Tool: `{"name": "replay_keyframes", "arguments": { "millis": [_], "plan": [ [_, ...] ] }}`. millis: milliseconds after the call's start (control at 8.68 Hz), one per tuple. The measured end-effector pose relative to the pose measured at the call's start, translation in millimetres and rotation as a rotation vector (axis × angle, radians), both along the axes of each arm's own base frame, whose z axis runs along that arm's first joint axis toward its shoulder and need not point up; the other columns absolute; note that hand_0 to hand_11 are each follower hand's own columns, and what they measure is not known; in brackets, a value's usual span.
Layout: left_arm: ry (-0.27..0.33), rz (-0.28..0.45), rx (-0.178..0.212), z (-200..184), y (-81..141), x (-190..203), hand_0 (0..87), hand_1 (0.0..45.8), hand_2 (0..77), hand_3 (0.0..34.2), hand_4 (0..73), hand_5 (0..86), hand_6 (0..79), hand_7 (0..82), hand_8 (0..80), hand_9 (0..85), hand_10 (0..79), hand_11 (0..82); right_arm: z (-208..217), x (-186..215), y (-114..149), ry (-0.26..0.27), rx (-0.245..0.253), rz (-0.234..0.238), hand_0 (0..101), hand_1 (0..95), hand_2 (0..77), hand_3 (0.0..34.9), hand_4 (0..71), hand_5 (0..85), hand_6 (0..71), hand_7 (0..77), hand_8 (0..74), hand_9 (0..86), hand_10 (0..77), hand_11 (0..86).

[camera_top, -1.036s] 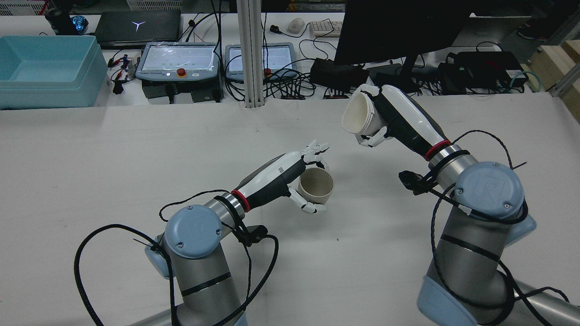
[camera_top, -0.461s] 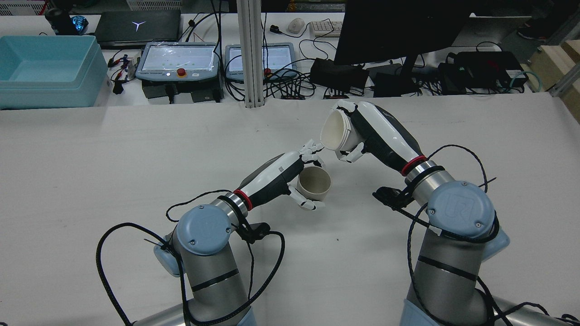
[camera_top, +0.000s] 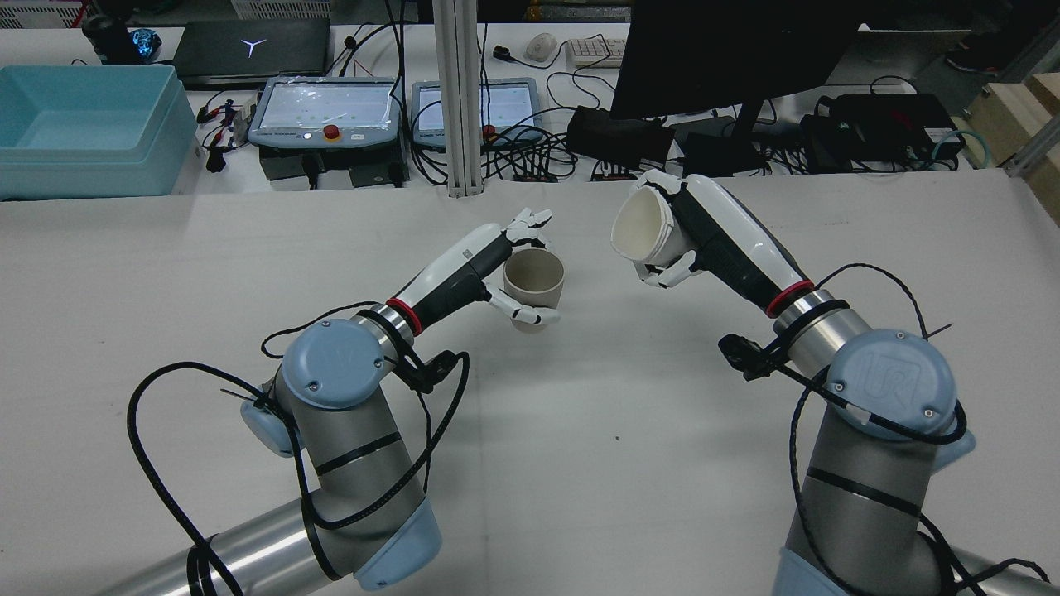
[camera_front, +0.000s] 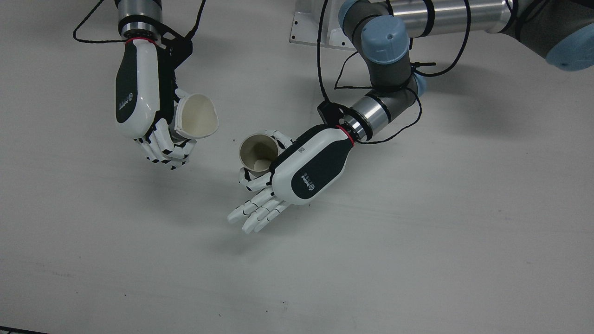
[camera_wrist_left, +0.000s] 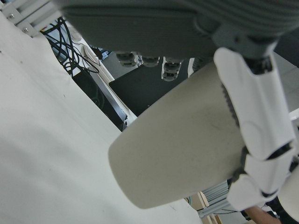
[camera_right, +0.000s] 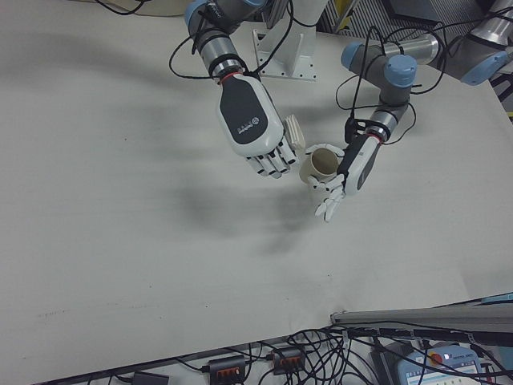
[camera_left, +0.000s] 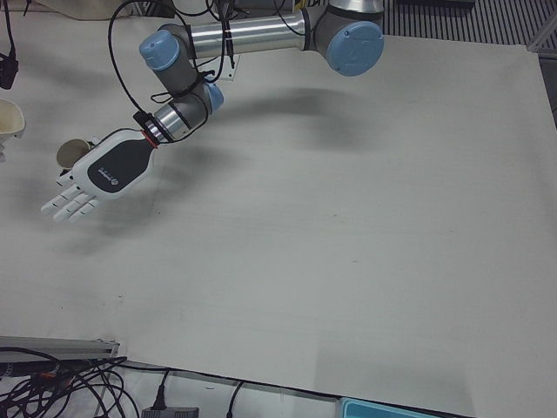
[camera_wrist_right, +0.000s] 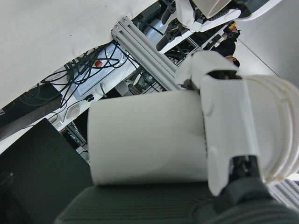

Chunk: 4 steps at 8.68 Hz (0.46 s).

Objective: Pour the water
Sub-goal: 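Carry both cups back apart toward their starting spots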

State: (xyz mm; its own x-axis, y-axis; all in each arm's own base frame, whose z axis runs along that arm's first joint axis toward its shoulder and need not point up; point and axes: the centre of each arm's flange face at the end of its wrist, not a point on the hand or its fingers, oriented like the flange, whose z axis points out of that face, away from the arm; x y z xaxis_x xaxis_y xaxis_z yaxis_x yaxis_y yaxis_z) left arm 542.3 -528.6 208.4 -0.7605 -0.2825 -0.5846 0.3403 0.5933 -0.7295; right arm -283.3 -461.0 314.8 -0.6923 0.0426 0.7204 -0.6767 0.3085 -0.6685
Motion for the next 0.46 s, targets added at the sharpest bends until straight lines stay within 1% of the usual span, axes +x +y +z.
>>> {"name": "replay_keyframes", "arguments": {
  "millis": [115, 230, 345, 461],
  "plan": [
    [0.044, -0.02, -0.064, 15.7, -21.8, -35.5, 45.5, 15.3, 29.5, 0.0, 32.7, 48.5, 4.9, 5.4, 1.1, 1.1, 1.6, 4.4, 14.6, 30.5, -2.5, -0.095, -0.038, 0.018, 80, 24.0, 45.8, 0.0, 15.8, 69.3, 36.5, 60.0, 31.6, 46.4, 31.6, 50.2],
    [0.079, -0.04, -0.1, 36.0, -30.7, -71.9, 45.5, 15.3, 29.5, 0.0, 32.7, 48.5, 4.9, 5.4, 1.1, 1.1, 1.6, 4.4, 32.4, 68.7, -7.2, -0.172, -0.074, 0.049, 80, 24.0, 45.8, 0.0, 13.6, 69.8, 36.5, 58.9, 31.6, 46.4, 33.3, 51.8],
    [0.106, -0.063, -0.117, 58.2, -31.2, -110.4, 45.5, 15.3, 29.5, 0.0, 33.3, 46.9, 6.5, 4.9, 0.5, 1.1, 1.6, 4.4, 48.2, 112.5, -12.9, -0.214, -0.094, 0.079, 80, 24.0, 45.8, 0.0, 13.6, 69.8, 35.5, 56.2, 32.2, 46.9, 35.5, 54.0],
    [0.13, -0.083, -0.134, 77.9, -30.2, -144.0, 45.7, 15.3, 29.5, 0.0, 33.8, 46.4, 3.3, 5.4, 1.1, 1.1, 1.6, 4.4, 62.9, 151.2, -20.7, -0.237, -0.087, 0.091, 80, 24.5, 45.8, 0.0, 12.5, 69.8, 34.4, 54.5, 33.3, 48.0, 37.1, 55.6]
  ]
}}
